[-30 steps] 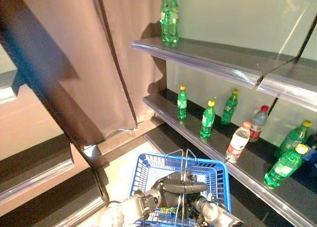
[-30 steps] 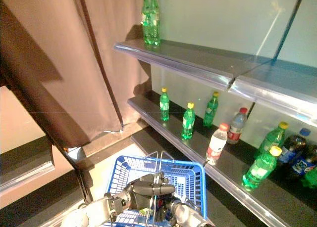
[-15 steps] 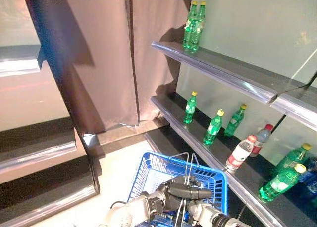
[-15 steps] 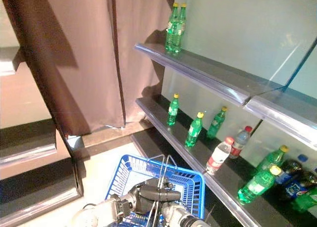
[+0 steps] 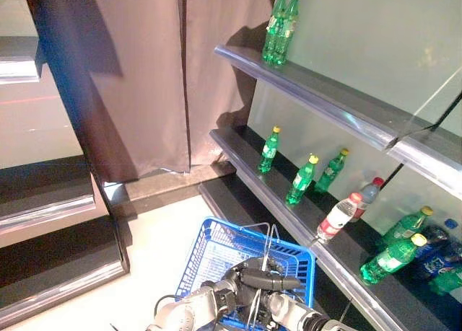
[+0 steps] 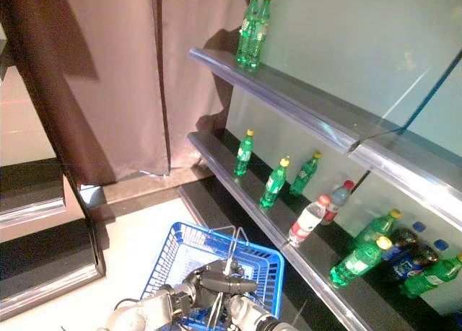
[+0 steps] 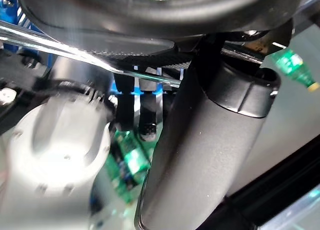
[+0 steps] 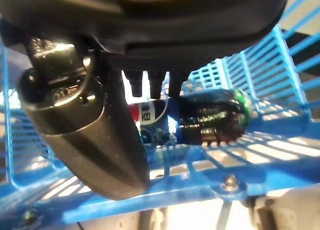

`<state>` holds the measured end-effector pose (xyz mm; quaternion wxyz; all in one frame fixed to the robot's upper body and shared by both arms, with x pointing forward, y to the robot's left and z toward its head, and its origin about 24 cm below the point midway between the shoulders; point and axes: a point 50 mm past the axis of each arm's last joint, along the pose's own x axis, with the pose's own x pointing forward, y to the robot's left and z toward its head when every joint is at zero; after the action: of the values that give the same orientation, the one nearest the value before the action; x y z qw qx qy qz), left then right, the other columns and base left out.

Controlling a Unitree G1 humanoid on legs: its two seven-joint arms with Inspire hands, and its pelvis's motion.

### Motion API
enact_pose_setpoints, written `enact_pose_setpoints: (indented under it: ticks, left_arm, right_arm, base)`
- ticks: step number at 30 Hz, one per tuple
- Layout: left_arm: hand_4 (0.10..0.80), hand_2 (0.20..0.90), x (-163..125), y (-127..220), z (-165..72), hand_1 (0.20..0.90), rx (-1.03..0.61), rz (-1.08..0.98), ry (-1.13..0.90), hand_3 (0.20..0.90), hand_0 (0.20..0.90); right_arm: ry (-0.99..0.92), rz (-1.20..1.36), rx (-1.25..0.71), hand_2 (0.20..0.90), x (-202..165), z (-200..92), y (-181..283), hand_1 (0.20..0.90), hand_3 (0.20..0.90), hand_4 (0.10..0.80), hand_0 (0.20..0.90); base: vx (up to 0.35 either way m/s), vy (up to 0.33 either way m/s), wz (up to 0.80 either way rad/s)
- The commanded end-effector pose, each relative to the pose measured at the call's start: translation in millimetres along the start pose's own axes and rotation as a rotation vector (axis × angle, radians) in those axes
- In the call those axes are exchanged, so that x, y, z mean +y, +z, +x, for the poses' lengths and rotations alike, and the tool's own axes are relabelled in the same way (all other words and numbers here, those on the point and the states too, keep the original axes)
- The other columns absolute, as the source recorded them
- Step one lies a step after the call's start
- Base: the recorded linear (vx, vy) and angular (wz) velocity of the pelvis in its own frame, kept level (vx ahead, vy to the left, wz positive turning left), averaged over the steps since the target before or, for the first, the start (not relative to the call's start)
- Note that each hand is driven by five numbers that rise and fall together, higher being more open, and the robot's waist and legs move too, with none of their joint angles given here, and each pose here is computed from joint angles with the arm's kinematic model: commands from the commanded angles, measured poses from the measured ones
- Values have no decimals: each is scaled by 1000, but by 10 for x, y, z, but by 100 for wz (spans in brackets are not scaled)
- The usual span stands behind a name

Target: Pick up the drink and place into the basket.

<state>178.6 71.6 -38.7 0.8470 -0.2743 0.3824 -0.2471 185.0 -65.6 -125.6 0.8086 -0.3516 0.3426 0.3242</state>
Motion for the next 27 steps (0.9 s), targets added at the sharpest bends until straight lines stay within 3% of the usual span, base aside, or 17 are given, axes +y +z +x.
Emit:
enact_pose_setpoints:
  ticks: [1,9,15,27]
  left_arm:
    - [100,300,-683,853,-77,300,-413,150,-229,200,300]
    - [100,300,-239,1022,-661,300,-551,143,-40,200,300]
    - [100,300,86,1008,-1032,300,-583,9,50,200,300]
    - [100,300,455,757,-1222,300,-632,-83,248,200,300]
  right_arm:
    - [-305,15,-341,900,-794,-110,673,900,900,800,900]
    - [-532,38,-452,900,-1167,-658,383,900,900,800,900]
    - [-700,54,-493,900,-1448,-1180,72,900,900,800,900]
    - [-977,347,-820,900,-1652,-1928,-84,900,900,800,900]
  base:
    - [-150,-88,-5]
    - [-173,-42,-9]
    - [-126,26,-11]
    - [-58,32,-8]
